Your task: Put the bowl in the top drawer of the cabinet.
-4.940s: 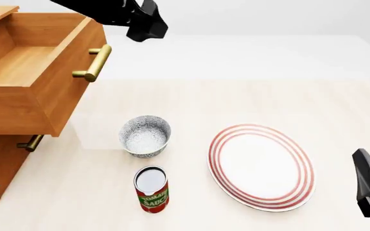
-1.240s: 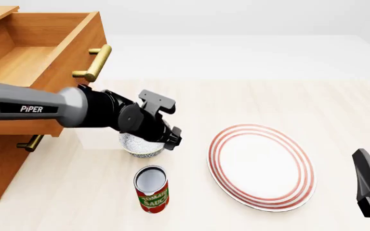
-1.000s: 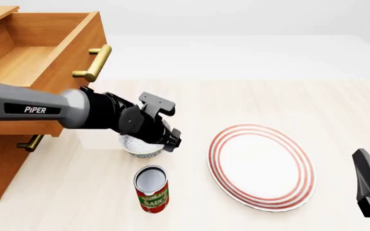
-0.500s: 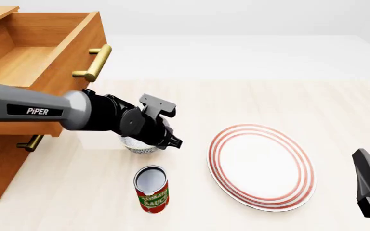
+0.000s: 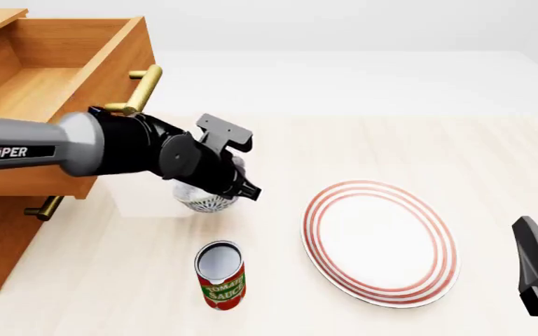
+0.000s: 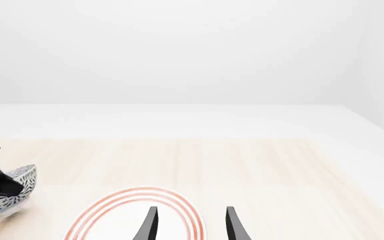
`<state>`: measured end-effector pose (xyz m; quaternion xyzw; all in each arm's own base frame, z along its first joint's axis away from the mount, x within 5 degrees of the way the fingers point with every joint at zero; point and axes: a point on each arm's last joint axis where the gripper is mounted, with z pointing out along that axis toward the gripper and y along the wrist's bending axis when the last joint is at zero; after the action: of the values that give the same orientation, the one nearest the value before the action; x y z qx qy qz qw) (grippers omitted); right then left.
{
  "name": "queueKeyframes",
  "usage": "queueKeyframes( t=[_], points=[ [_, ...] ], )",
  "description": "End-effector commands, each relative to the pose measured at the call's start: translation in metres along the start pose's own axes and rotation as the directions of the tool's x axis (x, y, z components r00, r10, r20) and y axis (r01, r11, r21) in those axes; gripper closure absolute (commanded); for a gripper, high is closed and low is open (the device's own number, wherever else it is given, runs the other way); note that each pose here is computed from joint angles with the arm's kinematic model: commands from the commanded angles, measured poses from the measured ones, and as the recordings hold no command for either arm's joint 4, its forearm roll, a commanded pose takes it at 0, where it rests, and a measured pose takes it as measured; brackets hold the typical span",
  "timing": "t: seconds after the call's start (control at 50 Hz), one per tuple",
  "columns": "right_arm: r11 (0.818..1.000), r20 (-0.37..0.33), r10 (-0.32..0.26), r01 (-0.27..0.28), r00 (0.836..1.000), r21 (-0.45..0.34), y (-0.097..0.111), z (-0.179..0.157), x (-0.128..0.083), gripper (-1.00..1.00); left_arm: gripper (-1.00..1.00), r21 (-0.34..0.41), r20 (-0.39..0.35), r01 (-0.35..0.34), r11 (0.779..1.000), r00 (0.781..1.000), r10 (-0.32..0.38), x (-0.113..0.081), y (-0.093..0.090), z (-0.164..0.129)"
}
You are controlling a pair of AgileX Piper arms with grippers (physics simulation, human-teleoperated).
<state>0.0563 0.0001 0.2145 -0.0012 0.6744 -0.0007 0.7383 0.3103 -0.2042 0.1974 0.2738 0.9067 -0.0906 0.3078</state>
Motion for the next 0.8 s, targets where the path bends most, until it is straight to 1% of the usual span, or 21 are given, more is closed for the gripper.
queueKeyframes(
  t=[0.02,0.08,0.1,0.12,0.2,0.26,0.28,0.3,0.32,0.34,0.44,0.46,0.58,0.66,0.68,0.74,0.8],
  points=[
    [1.0,0.0,0.0,0.0,1.0,0.0,0.0,0.0,0.0,-1.0,1.0,-0.008,0.065,-0.057,0.998,0.996,0.058,-0.026,0.003,-0.042],
    [1.0,0.0,0.0,0.0,1.0,0.0,0.0,0.0,0.0,-1.0,1.0,-0.013,0.078,-0.071,0.997,0.994,0.071,-0.03,0.005,-0.049],
    [1.0,0.0,0.0,0.0,1.0,0.0,0.0,0.0,0.0,-1.0,1.0,-0.013,0.09,-0.078,0.997,0.993,0.079,-0.034,0.004,-0.059],
    [1.0,0.0,0.0,0.0,1.0,0.0,0.0,0.0,0.0,-1.0,1.0,-0.013,0.09,-0.078,0.997,0.993,0.079,-0.034,0.004,-0.059],
    [1.0,0.0,0.0,0.0,1.0,0.0,0.0,0.0,0.0,-1.0,1.0,-0.02,0.116,-0.112,0.994,0.987,0.113,-0.041,0.004,-0.075],
    [1.0,0.0,0.0,0.0,1.0,0.0,0.0,0.0,0.0,-1.0,1.0,-0.019,0.121,-0.116,0.993,0.986,0.118,-0.045,0.003,-0.08],
    [1.0,0.0,0.0,0.0,1.0,0.0,0.0,0.0,0.0,-1.0,1.0,-0.025,0.131,-0.124,0.992,0.983,0.126,-0.047,0.005,-0.085],
    [1.0,0.0,0.0,0.0,1.0,0.0,0.0,0.0,0.0,-1.0,1.0,-0.022,0.135,-0.133,0.991,0.982,0.135,-0.049,0.002,-0.088],
    [1.0,0.0,0.0,0.0,1.0,0.0,0.0,0.0,0.0,-1.0,1.0,-0.027,0.157,-0.148,0.989,0.976,0.15,-0.055,0.002,-0.098],
    [1.0,0.0,0.0,0.0,1.0,0.0,0.0,0.0,0.0,-1.0,1.0,-0.027,0.156,-0.148,0.989,0.976,0.15,-0.055,0.002,-0.098],
    [1.0,0.0,0.0,0.0,1.0,0.0,0.0,0.0,0.0,-1.0,1.0,-0.031,0.197,-0.185,0.982,0.962,0.187,-0.071,-0.003,-0.12],
    [1.0,0.0,0.0,0.0,1.0,0.0,0.0,0.0,0.0,-1.0,1.0,-0.03,0.201,-0.184,0.983,0.962,0.186,-0.073,-0.003,-0.123],
    [1.0,0.0,0.0,0.0,1.0,0.0,0.0,0.0,0.0,-1.0,1.0,-0.029,0.256,-0.223,0.974,0.941,0.223,-0.091,-0.013,-0.147],
    [1.0,0.0,0.0,0.0,1.0,0.0,0.0,0.0,0.0,-1.0,1.0,-0.042,0.304,-0.256,0.966,0.917,0.257,-0.104,-0.016,-0.169],
    [1.0,0.0,0.0,0.0,1.0,0.0,0.0,0.0,0.0,-1.0,1.0,-0.042,0.304,-0.256,0.966,0.917,0.257,-0.104,-0.016,-0.169],
    [1.0,0.0,0.0,0.0,1.0,0.0,0.0,0.0,0.0,-1.0,1.0,-0.046,0.335,-0.278,0.959,0.9,0.277,-0.115,-0.021,-0.186],
    [1.0,0.0,0.0,0.0,1.0,0.0,0.0,0.0,0.0,-1.0,1.0,-0.064,0.353,-0.295,0.953,0.887,0.298,-0.121,-0.019,-0.199]
  ],
)
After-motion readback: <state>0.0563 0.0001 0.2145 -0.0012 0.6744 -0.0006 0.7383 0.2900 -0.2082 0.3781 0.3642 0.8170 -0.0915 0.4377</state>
